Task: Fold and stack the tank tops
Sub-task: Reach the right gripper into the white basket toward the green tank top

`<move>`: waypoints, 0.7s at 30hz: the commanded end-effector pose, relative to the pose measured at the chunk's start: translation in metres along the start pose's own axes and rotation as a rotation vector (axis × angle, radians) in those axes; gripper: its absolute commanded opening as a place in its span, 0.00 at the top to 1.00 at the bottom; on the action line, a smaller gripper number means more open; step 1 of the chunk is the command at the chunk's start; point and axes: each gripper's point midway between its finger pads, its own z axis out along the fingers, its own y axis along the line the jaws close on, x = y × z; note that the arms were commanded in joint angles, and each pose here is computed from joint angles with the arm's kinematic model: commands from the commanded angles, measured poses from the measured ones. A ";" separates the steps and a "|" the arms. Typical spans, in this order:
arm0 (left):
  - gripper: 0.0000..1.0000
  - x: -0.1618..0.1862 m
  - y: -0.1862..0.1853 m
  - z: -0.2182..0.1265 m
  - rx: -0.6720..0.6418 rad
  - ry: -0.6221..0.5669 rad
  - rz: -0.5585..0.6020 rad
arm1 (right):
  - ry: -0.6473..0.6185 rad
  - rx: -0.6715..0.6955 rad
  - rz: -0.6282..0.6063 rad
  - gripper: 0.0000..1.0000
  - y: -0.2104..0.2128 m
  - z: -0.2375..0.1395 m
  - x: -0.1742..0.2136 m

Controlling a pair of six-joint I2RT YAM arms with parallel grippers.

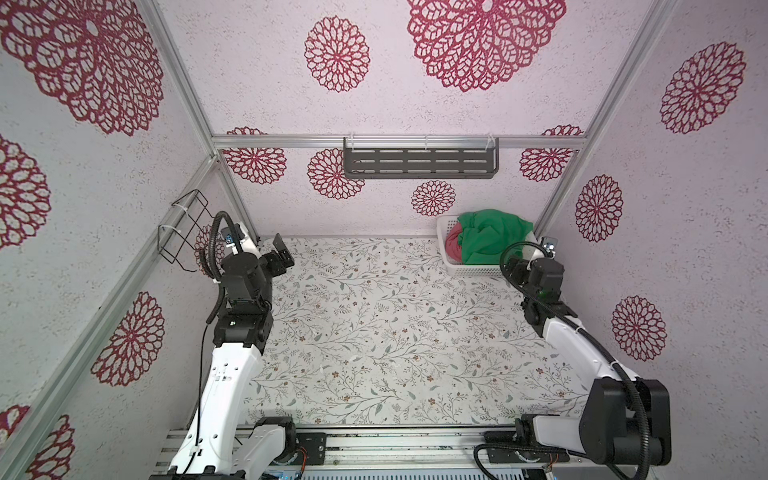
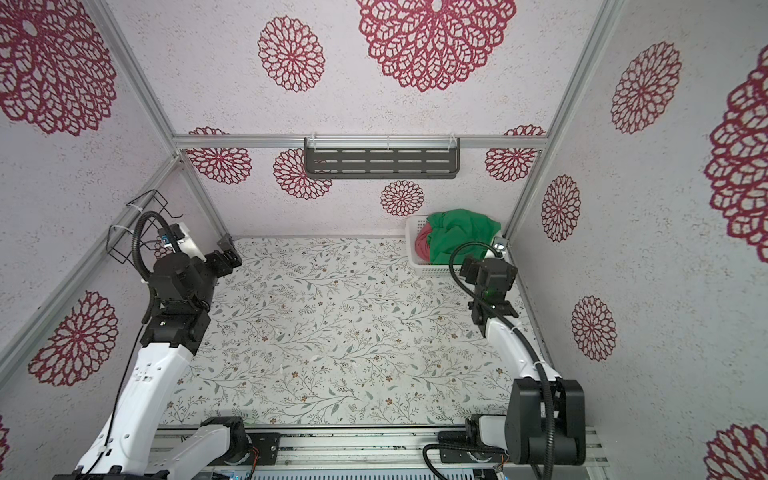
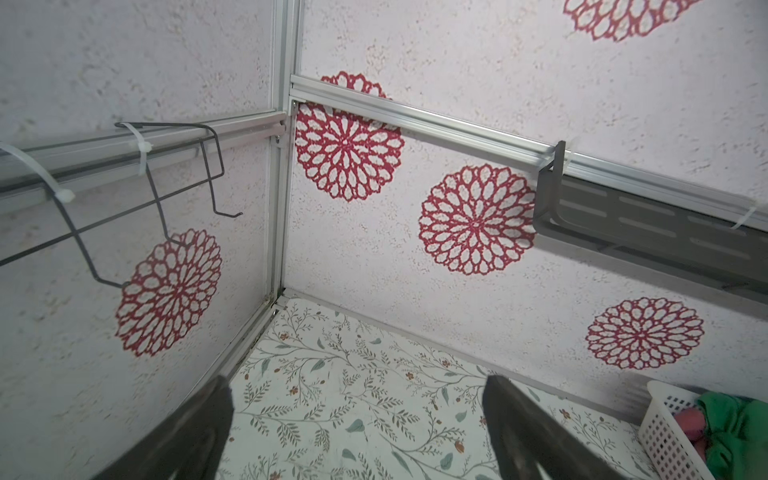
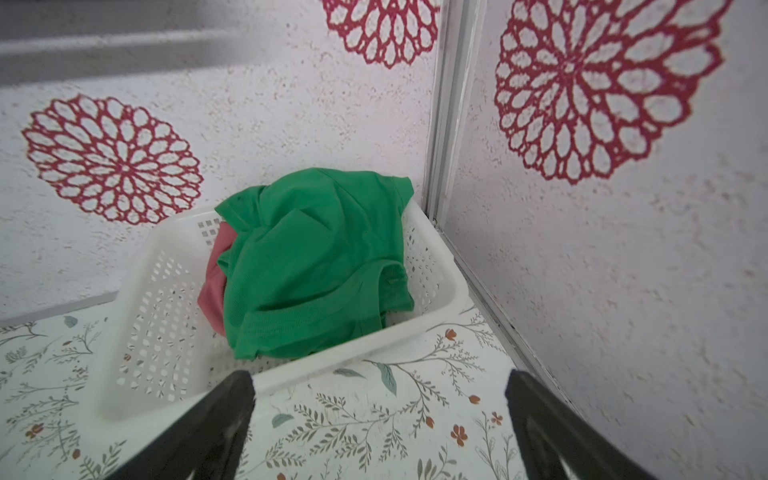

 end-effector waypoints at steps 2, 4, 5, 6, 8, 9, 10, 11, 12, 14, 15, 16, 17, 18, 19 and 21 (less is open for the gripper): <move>0.03 0.107 0.002 0.017 0.030 0.367 0.131 | 0.243 -0.047 0.017 0.02 0.007 0.024 0.025; 0.03 0.123 -0.007 0.022 0.097 0.414 0.090 | 0.265 -0.074 0.022 0.02 0.018 0.042 0.018; 0.03 0.127 -0.012 0.023 0.121 0.433 0.077 | 0.264 -0.083 0.027 0.02 0.022 0.050 0.015; 0.03 0.130 -0.016 0.023 0.141 0.451 0.073 | 0.272 -0.094 0.039 0.03 0.027 0.061 0.015; 0.03 0.135 -0.017 0.024 0.145 0.468 0.072 | 0.280 -0.136 0.053 0.03 0.040 0.082 0.012; 0.03 0.138 -0.018 0.024 0.152 0.477 0.069 | 0.288 -0.151 0.062 0.03 0.047 0.094 0.012; 0.03 0.140 -0.019 0.023 0.157 0.487 0.065 | 0.287 -0.178 0.069 0.03 0.055 0.105 0.008; 0.03 0.141 -0.021 0.022 0.166 0.493 0.062 | 0.292 -0.193 0.074 0.04 0.061 0.116 0.010; 0.03 0.142 -0.022 0.021 0.171 0.498 0.063 | 0.291 -0.210 0.082 0.04 0.067 0.128 0.009; 0.03 0.143 -0.023 0.019 0.172 0.499 0.069 | 0.295 -0.214 0.100 0.04 0.071 0.151 0.013; 0.03 0.143 -0.023 0.019 0.173 0.500 0.072 | 0.300 -0.216 0.103 0.04 0.074 0.163 0.015; 0.03 0.144 -0.023 0.018 0.173 0.502 0.072 | 0.311 -0.216 0.105 0.04 0.076 0.175 0.019; 0.03 0.144 -0.023 0.018 0.174 0.503 0.072 | 0.321 -0.215 0.108 0.04 0.079 0.185 0.022; 0.03 0.144 -0.023 0.018 0.173 0.504 0.072 | 0.329 -0.222 0.110 0.04 0.082 0.193 0.026; 0.03 0.144 -0.024 0.018 0.175 0.505 0.073 | 0.344 -0.235 0.119 0.05 0.087 0.204 0.032; 0.03 0.145 -0.023 0.018 0.175 0.508 0.077 | 0.354 -0.262 0.141 0.07 0.094 0.215 0.037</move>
